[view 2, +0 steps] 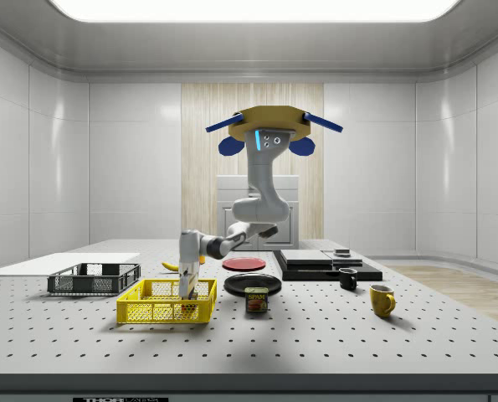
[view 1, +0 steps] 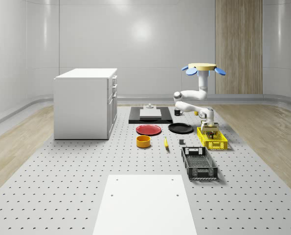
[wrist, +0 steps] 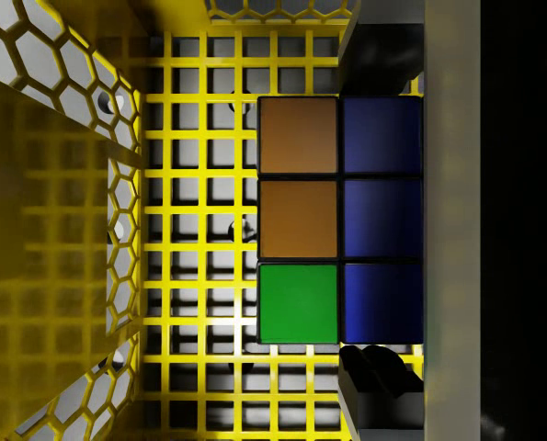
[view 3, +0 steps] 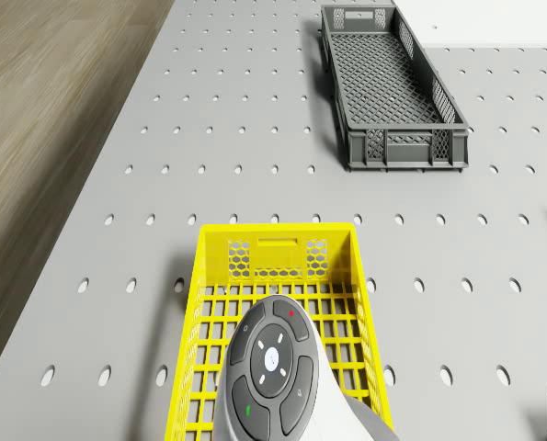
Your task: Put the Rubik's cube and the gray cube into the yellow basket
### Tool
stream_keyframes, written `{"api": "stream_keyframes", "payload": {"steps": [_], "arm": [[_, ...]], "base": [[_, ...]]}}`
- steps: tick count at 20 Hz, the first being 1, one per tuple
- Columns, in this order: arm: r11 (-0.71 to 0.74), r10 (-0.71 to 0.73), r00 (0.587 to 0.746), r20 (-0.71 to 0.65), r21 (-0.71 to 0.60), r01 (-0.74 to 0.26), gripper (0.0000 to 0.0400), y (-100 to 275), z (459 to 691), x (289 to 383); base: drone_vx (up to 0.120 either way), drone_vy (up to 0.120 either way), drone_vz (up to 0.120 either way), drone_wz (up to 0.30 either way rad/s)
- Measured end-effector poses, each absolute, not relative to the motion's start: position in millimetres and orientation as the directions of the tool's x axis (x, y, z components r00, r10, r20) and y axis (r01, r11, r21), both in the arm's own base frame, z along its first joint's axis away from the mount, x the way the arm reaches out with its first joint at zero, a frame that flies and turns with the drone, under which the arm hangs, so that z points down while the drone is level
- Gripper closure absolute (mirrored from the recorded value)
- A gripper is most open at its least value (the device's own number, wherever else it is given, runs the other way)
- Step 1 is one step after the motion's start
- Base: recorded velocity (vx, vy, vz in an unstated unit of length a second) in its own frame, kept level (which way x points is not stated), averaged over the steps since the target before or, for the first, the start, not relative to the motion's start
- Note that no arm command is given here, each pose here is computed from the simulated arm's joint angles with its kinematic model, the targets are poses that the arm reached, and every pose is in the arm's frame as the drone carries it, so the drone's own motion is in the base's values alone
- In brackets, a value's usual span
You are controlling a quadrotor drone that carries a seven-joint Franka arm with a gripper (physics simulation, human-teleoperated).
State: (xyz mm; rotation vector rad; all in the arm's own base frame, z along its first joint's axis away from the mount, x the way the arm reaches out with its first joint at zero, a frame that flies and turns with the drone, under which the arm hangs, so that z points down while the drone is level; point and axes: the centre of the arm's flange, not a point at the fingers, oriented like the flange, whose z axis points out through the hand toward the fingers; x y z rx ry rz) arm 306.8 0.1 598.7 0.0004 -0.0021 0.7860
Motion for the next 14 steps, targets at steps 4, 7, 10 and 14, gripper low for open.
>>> {"api": "stream_keyframes", "payload": {"steps": [4, 7, 10, 14], "arm": [[0.707, 0.708, 0.707, 0.002, 0.0, -0.708, 0.0003, 0, 582, 306.8], [0.707, 0.708, 0.707, 0.002, 0.0, -0.708, 0.0001, 0, 568, 306.8], [0.707, 0.707, 0.707, 0.002, 0.0, -0.707, 0.0001, 0, 559, 306.8], [0.707, 0.707, 0.707, 0.002, 0.0, -0.707, 0.0, 0, 552, 306.8]], "base": [[0.0, 0.0, 0.0, 0.0], [0.0, 0.0, 0.107, 0.0], [0.0, 0.0, 0.12, 0.0], [0.0, -0.11, 0.07, 0.0]]}}
